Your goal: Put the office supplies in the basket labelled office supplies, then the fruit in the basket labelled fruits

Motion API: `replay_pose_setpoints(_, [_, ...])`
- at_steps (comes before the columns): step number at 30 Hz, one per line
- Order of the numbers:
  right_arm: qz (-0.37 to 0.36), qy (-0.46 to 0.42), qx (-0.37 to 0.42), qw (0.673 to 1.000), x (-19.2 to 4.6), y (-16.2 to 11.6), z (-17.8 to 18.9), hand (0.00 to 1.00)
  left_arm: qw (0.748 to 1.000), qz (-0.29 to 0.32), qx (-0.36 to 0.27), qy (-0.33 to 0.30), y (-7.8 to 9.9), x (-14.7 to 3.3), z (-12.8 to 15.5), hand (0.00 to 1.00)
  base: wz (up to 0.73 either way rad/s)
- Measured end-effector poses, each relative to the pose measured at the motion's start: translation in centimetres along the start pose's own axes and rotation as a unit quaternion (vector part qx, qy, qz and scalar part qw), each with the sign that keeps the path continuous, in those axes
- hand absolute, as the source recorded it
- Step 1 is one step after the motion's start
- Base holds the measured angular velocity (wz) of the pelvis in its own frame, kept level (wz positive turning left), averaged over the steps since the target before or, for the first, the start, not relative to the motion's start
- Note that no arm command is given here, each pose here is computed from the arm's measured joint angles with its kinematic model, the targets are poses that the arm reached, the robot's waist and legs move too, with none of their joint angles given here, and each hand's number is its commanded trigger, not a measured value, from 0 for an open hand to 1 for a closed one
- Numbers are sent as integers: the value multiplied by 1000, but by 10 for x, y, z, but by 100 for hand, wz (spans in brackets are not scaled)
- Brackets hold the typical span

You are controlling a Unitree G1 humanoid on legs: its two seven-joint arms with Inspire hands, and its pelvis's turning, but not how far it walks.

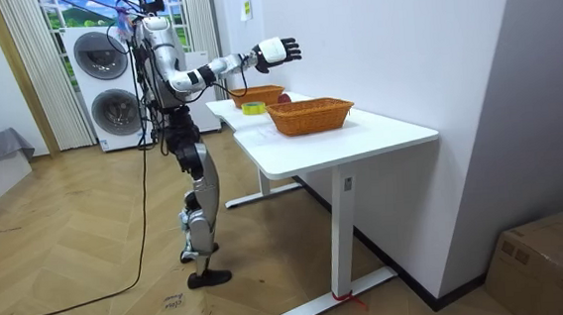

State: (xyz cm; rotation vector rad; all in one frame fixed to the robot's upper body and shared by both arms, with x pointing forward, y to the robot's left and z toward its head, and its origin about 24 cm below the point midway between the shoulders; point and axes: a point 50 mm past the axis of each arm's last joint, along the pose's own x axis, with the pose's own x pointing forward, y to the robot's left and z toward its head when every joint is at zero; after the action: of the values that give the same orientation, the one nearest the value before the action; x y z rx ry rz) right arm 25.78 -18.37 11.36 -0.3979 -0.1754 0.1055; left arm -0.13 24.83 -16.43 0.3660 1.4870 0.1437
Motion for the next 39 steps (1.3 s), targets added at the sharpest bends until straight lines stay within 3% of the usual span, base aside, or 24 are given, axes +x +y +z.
replay_pose_setpoints(5, [42,-4,14,999,1,19,2,0,1000,-3,10,1,-3,0,4,0,0])
replay_pose_setpoints(20, [76,21,69,994,10,53,-8,0,1000,-2,19,-22,-1,1,23,0,6])
replay_pose_setpoints(33, [77,30,73,994,10,59,-11,0,999,5,15,-47,0,0,34,0,5])
replay_pose_setpoints(39, [72,71,63,993,9,60,-31,0,998,8,37,-44,0,0,30,0,1])
